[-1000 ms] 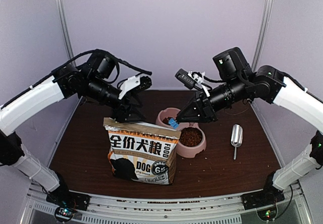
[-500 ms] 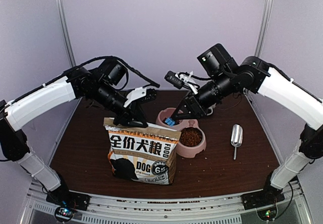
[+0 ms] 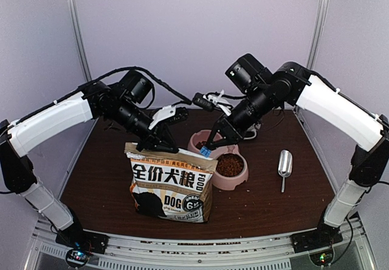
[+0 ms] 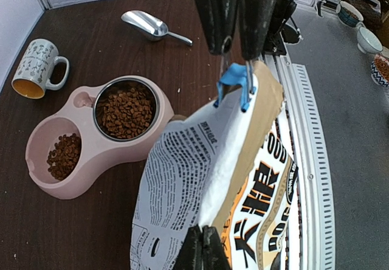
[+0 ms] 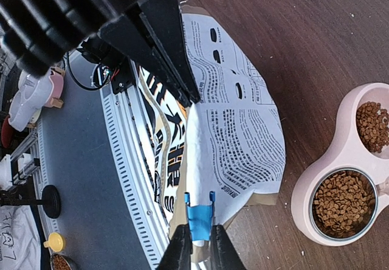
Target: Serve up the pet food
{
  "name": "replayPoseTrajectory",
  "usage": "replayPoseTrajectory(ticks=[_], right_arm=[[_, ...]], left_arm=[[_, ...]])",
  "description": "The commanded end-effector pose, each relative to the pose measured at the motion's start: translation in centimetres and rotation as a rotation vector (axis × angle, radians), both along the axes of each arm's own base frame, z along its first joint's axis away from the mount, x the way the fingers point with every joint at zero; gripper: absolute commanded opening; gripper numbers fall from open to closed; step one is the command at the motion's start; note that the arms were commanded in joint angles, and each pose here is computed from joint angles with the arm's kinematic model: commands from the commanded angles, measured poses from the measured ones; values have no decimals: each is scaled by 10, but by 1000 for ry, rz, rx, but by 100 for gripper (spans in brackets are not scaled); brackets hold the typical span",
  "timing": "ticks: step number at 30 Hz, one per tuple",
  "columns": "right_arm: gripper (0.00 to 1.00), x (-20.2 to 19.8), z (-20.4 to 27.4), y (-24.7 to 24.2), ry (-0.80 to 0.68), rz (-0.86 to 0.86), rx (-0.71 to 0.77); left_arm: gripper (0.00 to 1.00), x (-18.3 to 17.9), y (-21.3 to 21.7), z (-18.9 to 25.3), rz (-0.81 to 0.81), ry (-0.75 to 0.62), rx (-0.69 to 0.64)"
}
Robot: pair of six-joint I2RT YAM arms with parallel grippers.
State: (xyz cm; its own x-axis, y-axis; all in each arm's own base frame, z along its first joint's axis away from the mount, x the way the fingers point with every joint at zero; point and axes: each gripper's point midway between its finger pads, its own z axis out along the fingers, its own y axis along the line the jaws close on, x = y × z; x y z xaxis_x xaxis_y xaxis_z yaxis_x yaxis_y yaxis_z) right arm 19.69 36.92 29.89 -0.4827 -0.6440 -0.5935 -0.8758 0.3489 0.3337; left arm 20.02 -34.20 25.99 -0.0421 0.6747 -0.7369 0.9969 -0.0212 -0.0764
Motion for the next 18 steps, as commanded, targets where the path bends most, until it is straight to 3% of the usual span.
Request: replayPoseTrajectory(ticks=[1,18], right_arm=[[0,1,-5,-1,13,-5,-50],[0,-5,-28,19,68,27,-116]], left_arm=[[0,-14,-2,-4,-41,59,-14],[0,-17,-2,4,-46,59,-35]])
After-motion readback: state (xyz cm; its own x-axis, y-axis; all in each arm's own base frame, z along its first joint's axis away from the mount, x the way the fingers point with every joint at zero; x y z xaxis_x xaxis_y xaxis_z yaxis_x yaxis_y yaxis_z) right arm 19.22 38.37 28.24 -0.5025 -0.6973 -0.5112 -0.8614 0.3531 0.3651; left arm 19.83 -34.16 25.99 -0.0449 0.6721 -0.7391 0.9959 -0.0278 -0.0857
